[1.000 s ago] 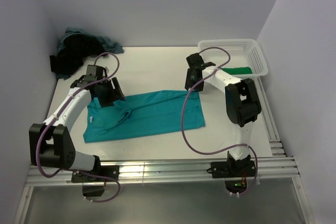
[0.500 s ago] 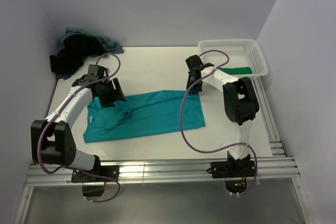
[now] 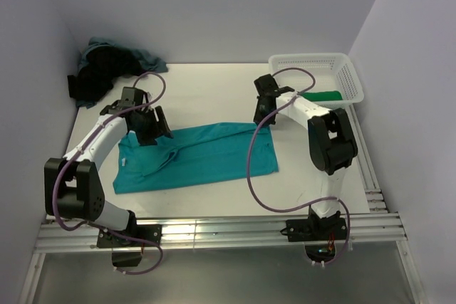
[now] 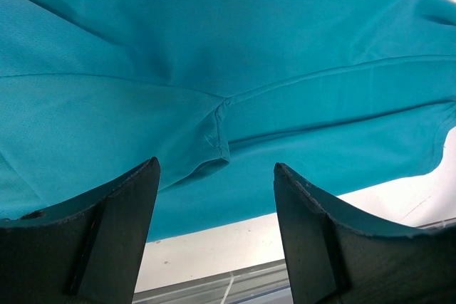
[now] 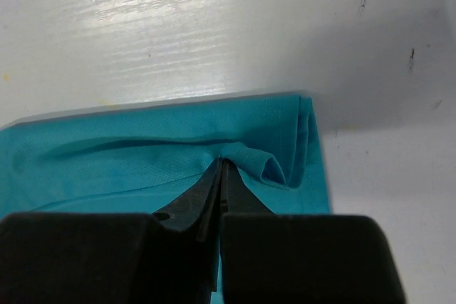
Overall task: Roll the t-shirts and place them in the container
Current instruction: Fold the tshirt
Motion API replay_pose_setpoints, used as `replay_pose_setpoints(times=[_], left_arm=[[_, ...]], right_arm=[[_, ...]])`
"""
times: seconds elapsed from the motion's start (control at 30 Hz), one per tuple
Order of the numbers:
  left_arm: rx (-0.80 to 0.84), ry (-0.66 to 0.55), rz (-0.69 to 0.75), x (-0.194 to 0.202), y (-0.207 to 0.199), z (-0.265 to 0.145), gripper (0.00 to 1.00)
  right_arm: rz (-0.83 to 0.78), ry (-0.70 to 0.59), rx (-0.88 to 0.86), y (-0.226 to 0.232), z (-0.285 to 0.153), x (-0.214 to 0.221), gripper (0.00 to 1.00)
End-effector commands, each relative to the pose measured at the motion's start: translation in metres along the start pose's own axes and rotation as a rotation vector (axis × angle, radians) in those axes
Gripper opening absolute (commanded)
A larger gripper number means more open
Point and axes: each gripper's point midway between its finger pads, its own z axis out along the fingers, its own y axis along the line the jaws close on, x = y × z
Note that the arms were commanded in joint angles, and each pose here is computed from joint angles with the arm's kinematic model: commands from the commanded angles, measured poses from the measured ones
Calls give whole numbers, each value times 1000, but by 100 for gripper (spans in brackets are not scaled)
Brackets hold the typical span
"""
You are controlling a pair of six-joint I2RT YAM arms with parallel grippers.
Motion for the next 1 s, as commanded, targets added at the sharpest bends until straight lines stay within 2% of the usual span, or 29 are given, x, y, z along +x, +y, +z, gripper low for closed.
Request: replay_pose_setpoints(times=[0.0, 0.33, 0.37, 0.4, 0.47, 0.5, 0.53, 0.6, 0.77, 0.87, 0.9, 0.97], left_arm=[[33, -8, 43, -7, -12, -3, 71], [18, 10, 49, -4, -7, 2, 71], [18, 13, 46, -3, -7, 3, 71], [19, 10, 47, -4, -8, 3, 71], [15, 12, 49, -5, -7, 3, 71], [11, 16, 49, -5, -7, 4, 71], [-3, 11, 48, -7, -5, 4, 71], [-10, -6, 51, -14, -6, 2, 72], [15, -63, -24, -34, -2, -10, 73], [43, -108, -115, -48, 12, -22, 76], [27, -137, -170, -58, 29, -29, 78], [7, -136, -218, -58, 43, -32, 79]], right_arm=[[29, -79, -64, 9, -32, -17, 0], [3, 38, -68, 2, -37, 42, 1], [-2, 50, -62, 1, -38, 47, 4], [-8, 78, -84, 5, -40, 55, 14], [-18, 94, -83, 4, -44, 63, 25], [-24, 89, -77, 3, -46, 63, 37], [-26, 82, -73, 1, -47, 64, 41], [-31, 46, -82, 1, -57, 56, 46], [-26, -32, -59, -6, -67, 19, 47], [-39, -68, -49, -7, -69, 0, 47], [-42, -71, -49, -7, -69, -3, 47], [-47, -78, -39, -7, -66, -13, 47]])
